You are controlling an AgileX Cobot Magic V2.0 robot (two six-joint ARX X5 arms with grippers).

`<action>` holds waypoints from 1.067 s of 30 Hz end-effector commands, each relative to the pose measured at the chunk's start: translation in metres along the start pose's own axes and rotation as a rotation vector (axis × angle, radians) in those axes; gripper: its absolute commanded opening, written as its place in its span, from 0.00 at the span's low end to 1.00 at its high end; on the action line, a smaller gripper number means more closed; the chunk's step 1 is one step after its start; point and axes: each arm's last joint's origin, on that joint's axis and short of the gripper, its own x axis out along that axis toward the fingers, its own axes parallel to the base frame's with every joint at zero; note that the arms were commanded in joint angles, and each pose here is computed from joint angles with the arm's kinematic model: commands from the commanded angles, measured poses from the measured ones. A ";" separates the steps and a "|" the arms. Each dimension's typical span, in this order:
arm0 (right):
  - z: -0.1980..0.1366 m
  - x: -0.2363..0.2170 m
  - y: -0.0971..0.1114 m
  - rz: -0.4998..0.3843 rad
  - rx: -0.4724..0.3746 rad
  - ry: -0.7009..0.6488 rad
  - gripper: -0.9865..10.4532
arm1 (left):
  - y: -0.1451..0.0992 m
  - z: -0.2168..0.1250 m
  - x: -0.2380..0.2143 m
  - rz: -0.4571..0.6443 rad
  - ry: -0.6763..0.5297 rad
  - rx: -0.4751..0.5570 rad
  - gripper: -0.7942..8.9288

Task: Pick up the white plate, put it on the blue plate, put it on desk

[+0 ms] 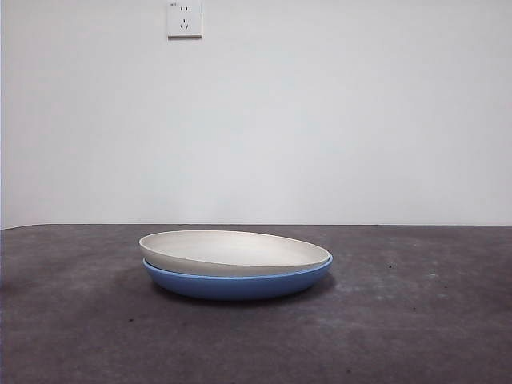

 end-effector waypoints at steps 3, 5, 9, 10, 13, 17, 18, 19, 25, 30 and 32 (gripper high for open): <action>0.004 -0.003 0.003 0.009 -0.028 -0.019 0.10 | 0.003 -0.046 -0.008 0.098 0.066 -0.048 0.09; 0.004 -0.003 0.002 0.009 -0.027 -0.019 0.10 | 0.002 -0.064 -0.011 0.106 0.083 -0.063 0.09; 0.004 -0.003 0.003 0.009 -0.028 -0.019 0.10 | 0.001 -0.099 -0.017 0.110 0.115 -0.099 0.09; 0.004 -0.003 0.003 0.009 -0.028 -0.019 0.10 | 0.000 -0.107 -0.018 0.111 0.122 -0.109 0.09; 0.004 -0.003 0.003 0.009 -0.028 -0.019 0.10 | -0.001 -0.126 -0.021 0.111 0.143 -0.118 0.09; 0.004 -0.003 0.003 0.009 -0.028 -0.019 0.10 | -0.002 -0.143 -0.025 0.112 0.160 -0.118 0.09; 0.004 -0.003 0.003 0.009 -0.028 -0.019 0.10 | -0.002 -0.146 -0.026 0.112 0.164 -0.118 0.09; 0.004 -0.003 0.003 0.009 -0.028 -0.019 0.10 | -0.002 -0.149 -0.026 0.112 0.169 -0.118 0.09; 0.004 -0.003 0.003 0.009 -0.028 -0.019 0.10 | -0.003 -0.164 -0.028 0.113 0.197 -0.129 0.09; 0.004 -0.003 0.003 0.009 -0.028 -0.019 0.10 | -0.003 -0.177 -0.029 0.115 0.258 -0.142 0.09; 0.004 -0.003 0.003 0.009 -0.028 -0.019 0.10 | -0.004 -0.180 -0.030 0.114 0.296 -0.142 0.09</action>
